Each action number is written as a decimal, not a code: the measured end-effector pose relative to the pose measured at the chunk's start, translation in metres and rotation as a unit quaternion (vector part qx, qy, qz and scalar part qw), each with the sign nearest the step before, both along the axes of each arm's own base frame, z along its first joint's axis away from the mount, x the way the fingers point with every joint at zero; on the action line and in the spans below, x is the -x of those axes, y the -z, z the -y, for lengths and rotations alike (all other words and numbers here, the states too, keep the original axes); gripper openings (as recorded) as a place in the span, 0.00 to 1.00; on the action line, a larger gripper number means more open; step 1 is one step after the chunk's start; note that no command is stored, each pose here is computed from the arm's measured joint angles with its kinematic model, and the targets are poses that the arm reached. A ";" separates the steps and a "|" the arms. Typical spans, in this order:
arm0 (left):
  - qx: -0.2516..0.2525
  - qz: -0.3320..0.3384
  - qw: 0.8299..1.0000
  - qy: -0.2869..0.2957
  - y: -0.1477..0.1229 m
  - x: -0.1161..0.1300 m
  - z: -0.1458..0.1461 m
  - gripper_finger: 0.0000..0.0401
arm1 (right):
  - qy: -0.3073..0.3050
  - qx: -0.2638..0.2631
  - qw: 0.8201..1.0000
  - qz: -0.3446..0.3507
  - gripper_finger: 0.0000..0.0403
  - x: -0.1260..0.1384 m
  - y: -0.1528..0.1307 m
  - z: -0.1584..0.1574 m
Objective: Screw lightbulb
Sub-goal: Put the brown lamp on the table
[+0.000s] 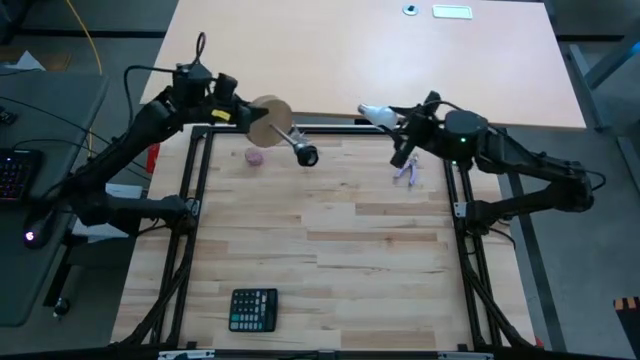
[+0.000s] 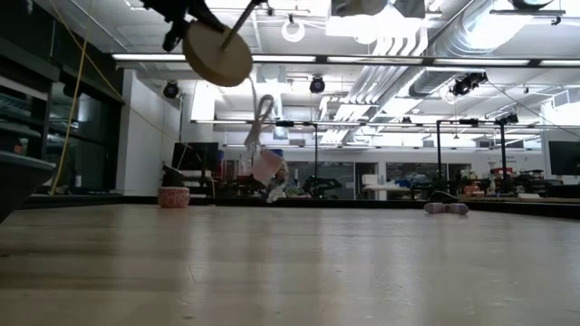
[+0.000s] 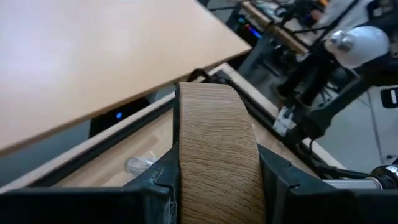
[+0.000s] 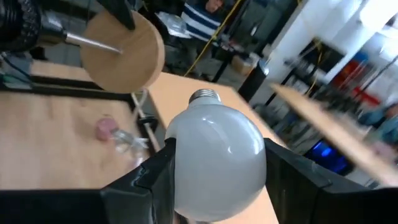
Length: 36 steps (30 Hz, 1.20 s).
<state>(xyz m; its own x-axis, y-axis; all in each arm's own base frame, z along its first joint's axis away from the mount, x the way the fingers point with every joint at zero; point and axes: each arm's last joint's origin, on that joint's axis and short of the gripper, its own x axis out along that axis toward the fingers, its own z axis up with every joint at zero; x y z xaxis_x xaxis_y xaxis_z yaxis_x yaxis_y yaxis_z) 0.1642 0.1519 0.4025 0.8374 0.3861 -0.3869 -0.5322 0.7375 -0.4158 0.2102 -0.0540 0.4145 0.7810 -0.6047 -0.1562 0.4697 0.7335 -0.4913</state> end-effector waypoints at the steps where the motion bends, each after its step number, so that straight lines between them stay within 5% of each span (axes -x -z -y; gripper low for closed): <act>1: -0.008 0.003 1.000 0.009 0.000 -0.003 -0.001 0.29 | 0.002 -0.017 1.000 0.009 0.48 0.004 -0.001 -0.001; 8: -0.073 0.034 0.996 0.047 -0.011 -0.007 0.013 0.29 | -0.011 -0.149 0.988 0.027 0.48 0.032 0.004 -0.009; 12: -0.082 0.088 0.991 0.052 0.008 -0.004 0.024 0.29 | -0.001 -0.226 0.974 -0.004 0.48 0.038 0.018 -0.013; 19: 0.028 0.200 0.979 0.027 0.095 0.011 0.047 0.29 | -0.006 -0.298 0.955 -0.011 0.48 0.034 0.062 -0.025; 26: 0.178 0.306 0.935 -0.019 0.162 0.022 0.073 0.29 | 0.002 -0.403 0.912 0.077 0.48 0.020 0.113 -0.035; 32: 0.265 0.270 0.920 -0.098 0.223 0.026 0.091 0.29 | -0.007 -0.458 0.878 0.139 0.48 0.014 0.142 -0.046; 36: 0.284 0.263 0.911 -0.139 0.246 0.032 0.096 0.29 | 0.000 -0.454 0.877 0.159 0.48 0.014 0.143 -0.050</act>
<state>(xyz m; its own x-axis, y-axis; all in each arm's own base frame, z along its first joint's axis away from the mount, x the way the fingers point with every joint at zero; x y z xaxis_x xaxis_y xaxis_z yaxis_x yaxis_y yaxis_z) 0.1318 0.0556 0.1561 0.8650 0.4740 -0.1648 -0.2831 0.1898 -0.9401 0.1965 -0.0044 0.2720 0.8721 -0.3446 -0.3475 0.4776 0.7543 0.4505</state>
